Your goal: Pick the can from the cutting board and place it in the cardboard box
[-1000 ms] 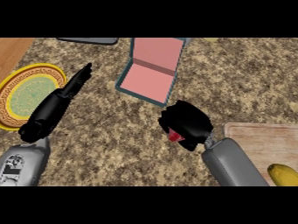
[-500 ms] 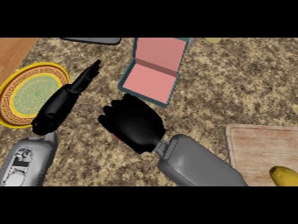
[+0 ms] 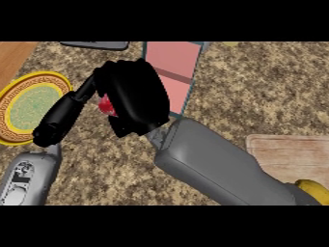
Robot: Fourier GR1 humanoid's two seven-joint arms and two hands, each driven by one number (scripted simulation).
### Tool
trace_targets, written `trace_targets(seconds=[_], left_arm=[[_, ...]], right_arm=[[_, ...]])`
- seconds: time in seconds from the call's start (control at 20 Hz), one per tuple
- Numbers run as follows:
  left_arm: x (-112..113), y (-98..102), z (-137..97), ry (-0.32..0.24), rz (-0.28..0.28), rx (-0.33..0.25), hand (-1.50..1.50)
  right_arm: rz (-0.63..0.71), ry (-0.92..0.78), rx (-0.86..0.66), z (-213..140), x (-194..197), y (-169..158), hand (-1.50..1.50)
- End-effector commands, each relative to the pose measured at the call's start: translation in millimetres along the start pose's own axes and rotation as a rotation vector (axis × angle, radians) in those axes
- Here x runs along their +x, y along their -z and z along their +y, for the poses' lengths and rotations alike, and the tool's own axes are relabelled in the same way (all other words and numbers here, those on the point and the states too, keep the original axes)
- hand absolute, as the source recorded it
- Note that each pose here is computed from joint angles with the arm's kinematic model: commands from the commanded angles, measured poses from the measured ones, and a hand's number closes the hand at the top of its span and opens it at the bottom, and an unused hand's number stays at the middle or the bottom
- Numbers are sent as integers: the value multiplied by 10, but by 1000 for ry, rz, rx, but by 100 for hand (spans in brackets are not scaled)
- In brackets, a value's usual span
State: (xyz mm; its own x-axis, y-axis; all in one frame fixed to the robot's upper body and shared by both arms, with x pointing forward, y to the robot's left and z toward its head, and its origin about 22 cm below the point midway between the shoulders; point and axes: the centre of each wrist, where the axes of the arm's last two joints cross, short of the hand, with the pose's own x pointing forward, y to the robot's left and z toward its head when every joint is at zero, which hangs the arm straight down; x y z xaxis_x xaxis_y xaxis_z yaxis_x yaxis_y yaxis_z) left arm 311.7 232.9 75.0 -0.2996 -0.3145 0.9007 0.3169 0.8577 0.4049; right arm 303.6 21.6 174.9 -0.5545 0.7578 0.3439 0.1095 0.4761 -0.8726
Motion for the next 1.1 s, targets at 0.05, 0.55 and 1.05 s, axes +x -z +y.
trace_targets(seconds=[0.05,0.55,1.05], left_arm=[[-80,-5,95,8,15,22,0],[-88,-101,91,22,11,41,0],[-36,-128,133,17,1,59,0]], right_arm=[[152,55,-91,-147,112,397,150],[254,-115,155,-11,-448,885,150],[330,-169,538,27,-960,990,150]])
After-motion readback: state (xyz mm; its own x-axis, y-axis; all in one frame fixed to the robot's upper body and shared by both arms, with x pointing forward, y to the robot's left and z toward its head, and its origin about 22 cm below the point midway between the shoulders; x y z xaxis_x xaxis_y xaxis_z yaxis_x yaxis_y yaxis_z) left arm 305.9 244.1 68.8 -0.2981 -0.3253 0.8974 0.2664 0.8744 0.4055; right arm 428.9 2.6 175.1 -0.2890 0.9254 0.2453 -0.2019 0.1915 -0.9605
